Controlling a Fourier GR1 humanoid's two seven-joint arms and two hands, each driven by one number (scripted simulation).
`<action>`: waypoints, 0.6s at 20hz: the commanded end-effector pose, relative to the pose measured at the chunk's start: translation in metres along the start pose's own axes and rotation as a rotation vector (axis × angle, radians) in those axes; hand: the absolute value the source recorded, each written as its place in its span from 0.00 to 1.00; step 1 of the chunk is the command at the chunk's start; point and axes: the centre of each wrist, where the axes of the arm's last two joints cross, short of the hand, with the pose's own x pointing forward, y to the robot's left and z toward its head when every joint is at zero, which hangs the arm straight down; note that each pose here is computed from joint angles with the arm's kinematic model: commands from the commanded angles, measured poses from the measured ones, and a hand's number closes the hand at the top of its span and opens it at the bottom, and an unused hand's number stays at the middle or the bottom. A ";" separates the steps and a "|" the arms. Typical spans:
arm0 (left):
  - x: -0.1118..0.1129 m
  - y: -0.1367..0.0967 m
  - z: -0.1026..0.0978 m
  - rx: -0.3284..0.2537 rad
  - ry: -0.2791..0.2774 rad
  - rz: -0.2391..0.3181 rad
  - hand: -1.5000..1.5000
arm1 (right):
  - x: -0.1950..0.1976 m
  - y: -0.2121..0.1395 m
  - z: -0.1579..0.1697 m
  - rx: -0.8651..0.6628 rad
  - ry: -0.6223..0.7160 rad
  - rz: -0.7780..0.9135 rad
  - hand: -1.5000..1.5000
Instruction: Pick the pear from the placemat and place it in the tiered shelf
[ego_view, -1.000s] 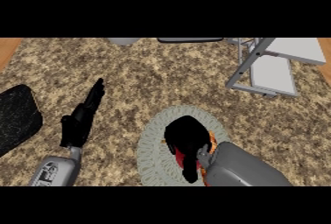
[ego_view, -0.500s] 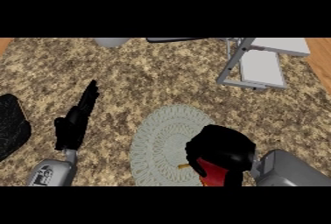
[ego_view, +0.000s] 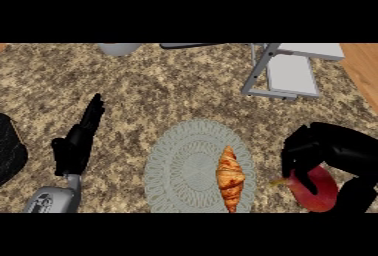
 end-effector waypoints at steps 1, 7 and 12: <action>-0.001 0.002 0.005 -0.004 0.000 -0.009 0.50 | 0.003 -0.056 0.061 -0.160 -0.075 0.004 1.00; -0.006 -0.001 0.011 -0.024 -0.002 -0.003 0.50 | 0.018 -0.116 0.160 -0.395 -0.108 0.026 1.00; 0.013 -0.015 -0.004 -0.092 -0.041 -0.008 0.50 | 0.040 -0.148 0.224 -0.563 -0.076 0.039 1.00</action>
